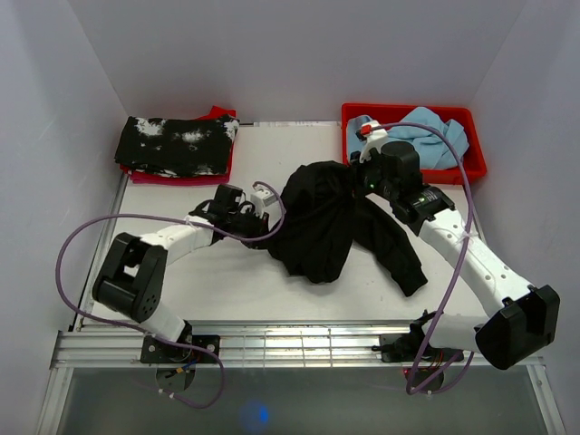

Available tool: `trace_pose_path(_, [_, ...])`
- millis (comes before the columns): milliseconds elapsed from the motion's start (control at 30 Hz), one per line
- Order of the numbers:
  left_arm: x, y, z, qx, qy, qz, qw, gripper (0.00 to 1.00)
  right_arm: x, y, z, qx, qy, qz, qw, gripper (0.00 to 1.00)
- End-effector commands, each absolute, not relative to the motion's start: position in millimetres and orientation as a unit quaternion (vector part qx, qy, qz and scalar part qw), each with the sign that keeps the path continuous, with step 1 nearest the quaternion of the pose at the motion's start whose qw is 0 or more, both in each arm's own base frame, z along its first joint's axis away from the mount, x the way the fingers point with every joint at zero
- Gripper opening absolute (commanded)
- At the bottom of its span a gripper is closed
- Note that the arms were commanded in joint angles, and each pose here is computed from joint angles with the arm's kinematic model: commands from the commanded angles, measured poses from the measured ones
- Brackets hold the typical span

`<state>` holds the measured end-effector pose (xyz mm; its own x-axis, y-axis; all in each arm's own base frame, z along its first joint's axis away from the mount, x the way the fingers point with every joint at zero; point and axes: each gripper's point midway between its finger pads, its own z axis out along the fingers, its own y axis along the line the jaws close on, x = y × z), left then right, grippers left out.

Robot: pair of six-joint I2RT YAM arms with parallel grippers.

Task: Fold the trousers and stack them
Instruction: Move the trousers to the center of the board, then flatten the trousers out

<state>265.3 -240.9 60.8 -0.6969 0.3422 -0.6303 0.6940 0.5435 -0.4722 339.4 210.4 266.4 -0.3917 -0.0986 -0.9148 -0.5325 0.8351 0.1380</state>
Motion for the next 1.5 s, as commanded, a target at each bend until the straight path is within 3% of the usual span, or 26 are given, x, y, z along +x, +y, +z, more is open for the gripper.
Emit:
trace_pose_path(0, [292, -219, 133, 0.288, 0.827, -0.340, 0.343, 0.00, 334, 211, 301, -0.209, 0.777, 0.227, 0.549, 0.08])
trace_pose_path(300, [274, -160, 258, 0.224, 0.801, -0.280, 0.480, 0.00, 316, 241, 277, -0.244, 0.778, 0.293, 0.500, 0.08])
trace_pose_path(500, [271, -118, 343, 0.179, 0.768, -0.184, 0.587, 0.00, 283, 290, 267, -0.298, 0.757, 0.376, 0.443, 0.08])
trace_pose_path(600, [274, -118, 387, 0.221, 0.718, -0.161, 0.641, 0.00, 265, 306, 258, -0.315, 0.753, 0.407, 0.410, 0.08])
trace_pose_path(733, [295, -144, 415, 0.260, 0.671, -0.201, 0.665, 0.00, 249, 312, 250, -0.328, 0.748, 0.431, 0.384, 0.08])
trace_pose_path(1033, [385, -248, 395, 0.278, 0.651, -0.340, 0.619, 0.00, 241, 274, 256, -0.306, 0.756, 0.380, 0.436, 0.08])
trace_pose_path(1333, [408, -370, 331, 0.338, 0.652, -0.429, 0.526, 0.00, 233, 201, 227, -0.241, 0.821, 0.299, 0.422, 0.08])
trace_pose_path(1467, [397, -394, 278, 0.364, 0.694, -0.444, 0.434, 0.42, 228, 182, 216, -0.221, 0.836, 0.287, 0.413, 0.08])
